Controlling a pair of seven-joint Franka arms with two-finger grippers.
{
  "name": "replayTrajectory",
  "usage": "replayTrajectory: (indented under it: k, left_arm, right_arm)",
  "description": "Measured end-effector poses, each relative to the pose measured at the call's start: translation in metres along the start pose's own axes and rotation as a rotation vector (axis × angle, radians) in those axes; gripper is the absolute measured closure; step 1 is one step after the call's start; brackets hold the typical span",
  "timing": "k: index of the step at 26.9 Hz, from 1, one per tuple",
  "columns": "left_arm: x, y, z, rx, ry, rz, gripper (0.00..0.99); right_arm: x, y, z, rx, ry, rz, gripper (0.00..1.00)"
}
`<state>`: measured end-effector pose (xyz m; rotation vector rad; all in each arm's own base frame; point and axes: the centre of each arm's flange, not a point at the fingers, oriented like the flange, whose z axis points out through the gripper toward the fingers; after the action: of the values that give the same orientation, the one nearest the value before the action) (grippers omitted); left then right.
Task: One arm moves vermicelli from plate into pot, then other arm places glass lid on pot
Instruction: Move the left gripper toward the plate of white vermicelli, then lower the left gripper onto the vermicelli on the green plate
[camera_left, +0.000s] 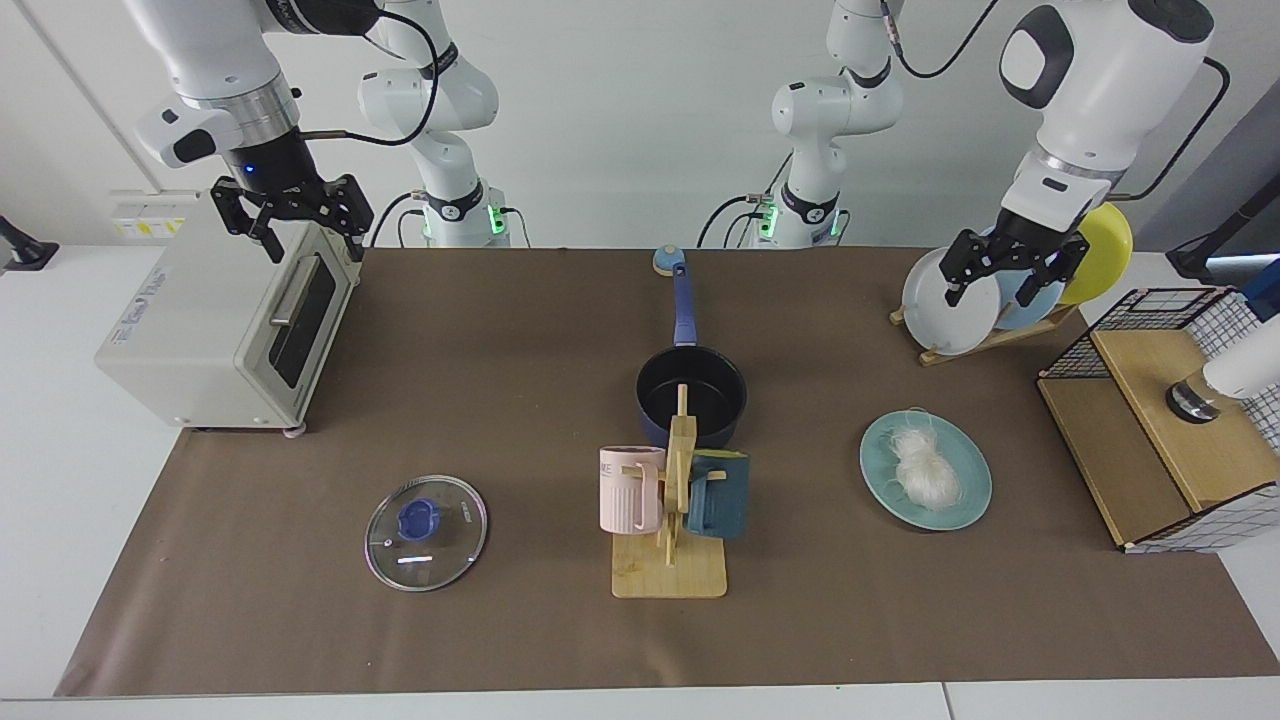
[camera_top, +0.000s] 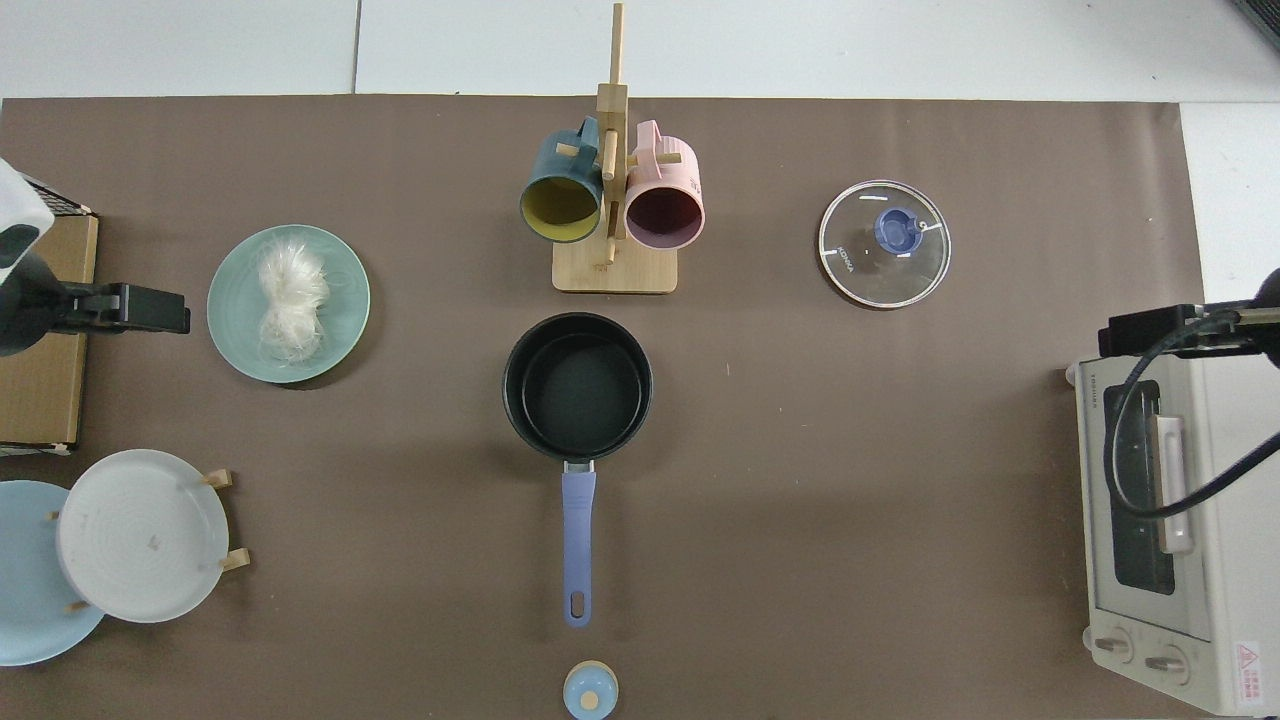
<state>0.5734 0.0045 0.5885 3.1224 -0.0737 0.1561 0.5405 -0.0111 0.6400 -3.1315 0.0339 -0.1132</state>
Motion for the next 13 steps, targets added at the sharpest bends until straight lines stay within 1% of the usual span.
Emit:
replayTrajectory:
  k: [5, 13]
  left_arm:
    - [0.023, -0.004, 0.035, -0.006, -0.009, -0.003, 0.000]
    - [0.066, -0.013, 0.071, 0.008, -0.010, -0.066, 0.000]
  right_arm:
    - [0.000, 0.000, 0.000, 0.000, 0.000, 0.000, 0.00]
    - [0.000, 0.000, 0.000, 0.000, 0.000, 0.000, 0.00]
